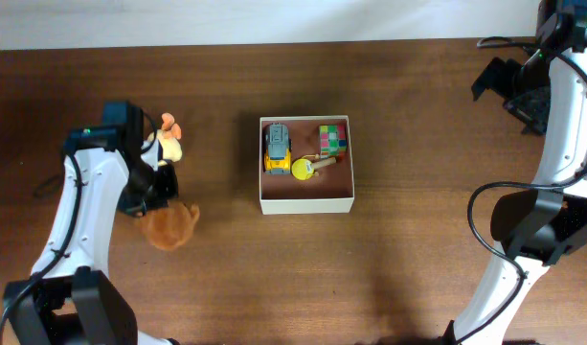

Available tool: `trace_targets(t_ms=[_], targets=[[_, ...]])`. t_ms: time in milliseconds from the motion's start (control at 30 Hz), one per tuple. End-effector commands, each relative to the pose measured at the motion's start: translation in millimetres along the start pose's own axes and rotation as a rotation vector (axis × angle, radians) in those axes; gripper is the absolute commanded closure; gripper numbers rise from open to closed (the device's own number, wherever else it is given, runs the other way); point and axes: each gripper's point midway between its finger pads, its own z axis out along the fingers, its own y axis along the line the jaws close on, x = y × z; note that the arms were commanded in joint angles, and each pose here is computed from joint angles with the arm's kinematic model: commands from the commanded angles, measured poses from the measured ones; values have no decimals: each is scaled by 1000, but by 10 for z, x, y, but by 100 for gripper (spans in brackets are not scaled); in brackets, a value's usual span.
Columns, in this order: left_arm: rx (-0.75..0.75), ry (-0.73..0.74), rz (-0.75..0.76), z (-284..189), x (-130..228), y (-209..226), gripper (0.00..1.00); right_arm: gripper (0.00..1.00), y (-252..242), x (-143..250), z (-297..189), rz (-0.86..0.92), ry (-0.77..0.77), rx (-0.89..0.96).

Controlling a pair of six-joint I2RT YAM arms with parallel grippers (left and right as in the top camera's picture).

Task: Pack container
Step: 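Move the left gripper to the brown teddy bear and grasp it, then carry the teddy bear with the left gripper over the box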

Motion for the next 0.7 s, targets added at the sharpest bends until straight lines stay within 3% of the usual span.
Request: trace_targets(t_ms=[0, 300, 667], targets=[[16, -35, 19, -155, -80, -130, 98, 1, 9, 21, -60, 5, -8, -7], [44, -118, 193, -395, -150, -726, 98, 1, 9, 21, -60, 5, -8, -7], [195, -377, 331, -1094, -283, -1838, 98, 1, 9, 21, -60, 5, -8, -7]])
